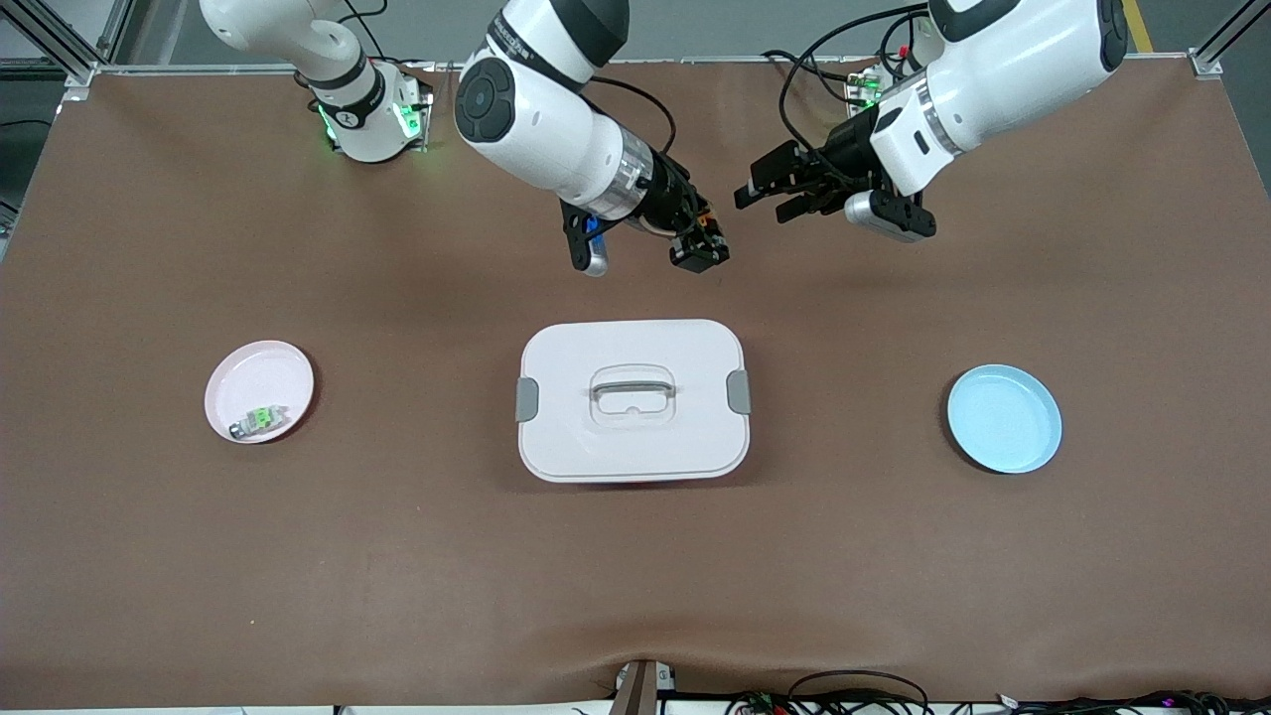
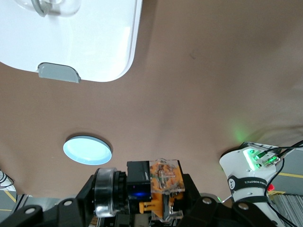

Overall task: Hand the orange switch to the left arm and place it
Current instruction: 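Carry the switch above the box toward the left gripper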

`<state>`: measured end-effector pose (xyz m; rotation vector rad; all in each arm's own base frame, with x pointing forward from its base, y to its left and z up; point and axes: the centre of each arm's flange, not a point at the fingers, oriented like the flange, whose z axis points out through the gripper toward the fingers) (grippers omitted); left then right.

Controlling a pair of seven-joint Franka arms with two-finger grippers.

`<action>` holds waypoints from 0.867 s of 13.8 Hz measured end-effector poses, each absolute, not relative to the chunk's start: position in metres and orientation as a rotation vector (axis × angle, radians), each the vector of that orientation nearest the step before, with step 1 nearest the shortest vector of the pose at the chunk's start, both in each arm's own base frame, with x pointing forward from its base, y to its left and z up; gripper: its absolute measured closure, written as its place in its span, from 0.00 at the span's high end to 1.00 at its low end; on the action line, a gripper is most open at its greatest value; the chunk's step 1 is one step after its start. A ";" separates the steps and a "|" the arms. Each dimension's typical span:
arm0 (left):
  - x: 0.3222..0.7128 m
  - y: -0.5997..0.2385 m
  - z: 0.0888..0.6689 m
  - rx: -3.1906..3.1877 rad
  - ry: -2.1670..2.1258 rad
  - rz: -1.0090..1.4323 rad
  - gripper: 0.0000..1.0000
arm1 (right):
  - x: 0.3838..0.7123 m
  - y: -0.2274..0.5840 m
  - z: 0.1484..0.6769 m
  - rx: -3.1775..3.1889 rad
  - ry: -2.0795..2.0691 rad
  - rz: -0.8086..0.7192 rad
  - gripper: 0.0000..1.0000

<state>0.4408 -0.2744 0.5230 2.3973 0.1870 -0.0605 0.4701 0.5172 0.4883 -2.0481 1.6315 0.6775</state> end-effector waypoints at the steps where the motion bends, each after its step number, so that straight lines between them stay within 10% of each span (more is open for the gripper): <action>1: 0.440 -0.278 0.522 2.395 0.189 -0.047 0.80 | 0.470 0.517 0.488 -2.048 1.632 0.678 0.73; 12: 0.445 -0.311 0.488 2.399 0.197 0.042 0.75 | 0.470 0.518 0.489 -2.047 1.630 0.678 0.73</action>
